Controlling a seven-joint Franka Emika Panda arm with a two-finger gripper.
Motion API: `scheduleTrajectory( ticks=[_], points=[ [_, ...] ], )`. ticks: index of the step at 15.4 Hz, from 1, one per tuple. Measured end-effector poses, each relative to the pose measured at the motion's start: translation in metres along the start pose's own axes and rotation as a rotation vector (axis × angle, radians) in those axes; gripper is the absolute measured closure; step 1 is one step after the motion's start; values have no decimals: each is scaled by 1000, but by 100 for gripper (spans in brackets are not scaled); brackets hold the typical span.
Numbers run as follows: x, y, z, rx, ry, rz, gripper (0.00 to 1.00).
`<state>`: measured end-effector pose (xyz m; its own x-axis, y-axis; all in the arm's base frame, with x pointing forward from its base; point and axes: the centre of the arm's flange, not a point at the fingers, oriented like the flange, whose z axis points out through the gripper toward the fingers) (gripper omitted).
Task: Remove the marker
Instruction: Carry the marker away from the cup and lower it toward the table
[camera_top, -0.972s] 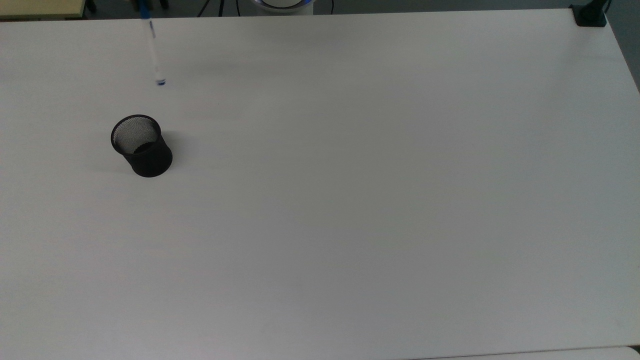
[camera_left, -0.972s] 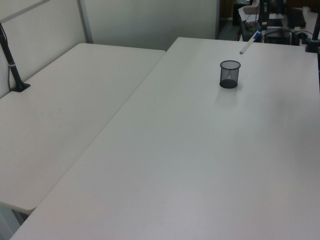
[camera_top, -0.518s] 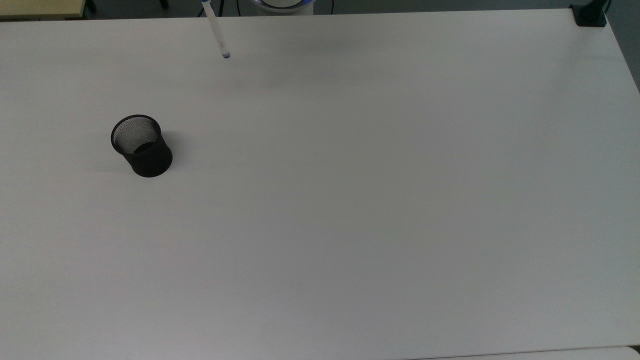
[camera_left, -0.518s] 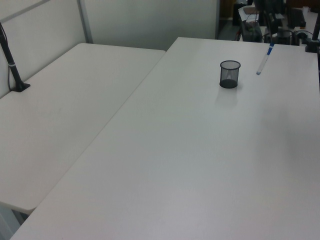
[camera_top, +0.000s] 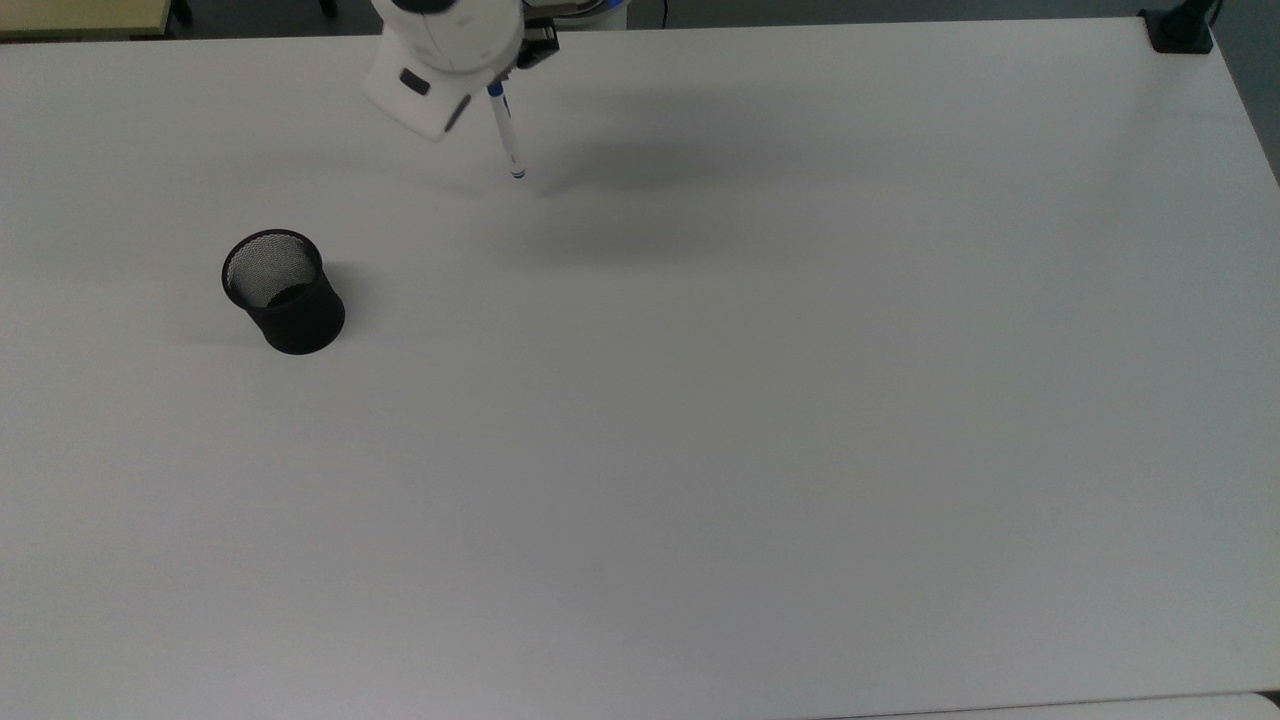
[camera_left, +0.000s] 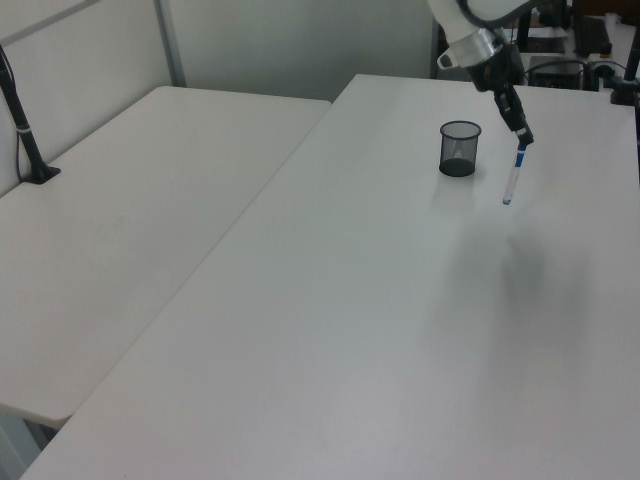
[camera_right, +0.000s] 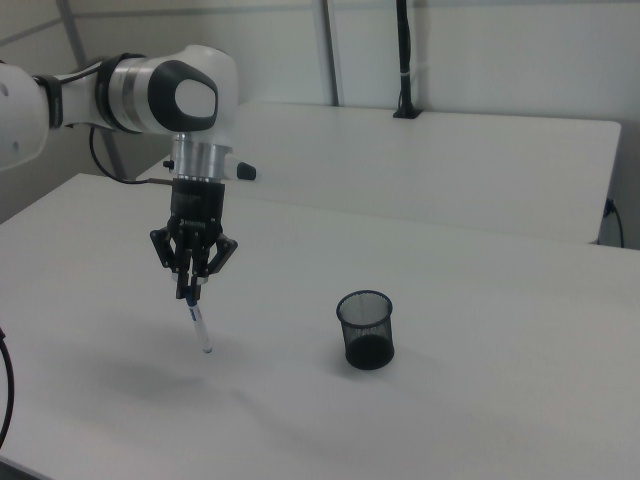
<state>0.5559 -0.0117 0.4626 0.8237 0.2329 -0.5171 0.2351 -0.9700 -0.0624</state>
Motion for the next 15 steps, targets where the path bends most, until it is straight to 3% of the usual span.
scheduleTrajectory(
  ticks=[8, 15],
  points=[
    [39, -19, 20, -14, -53, 27, 82],
    [57, -25, 35, -17, -87, 17, 82]
  ],
)
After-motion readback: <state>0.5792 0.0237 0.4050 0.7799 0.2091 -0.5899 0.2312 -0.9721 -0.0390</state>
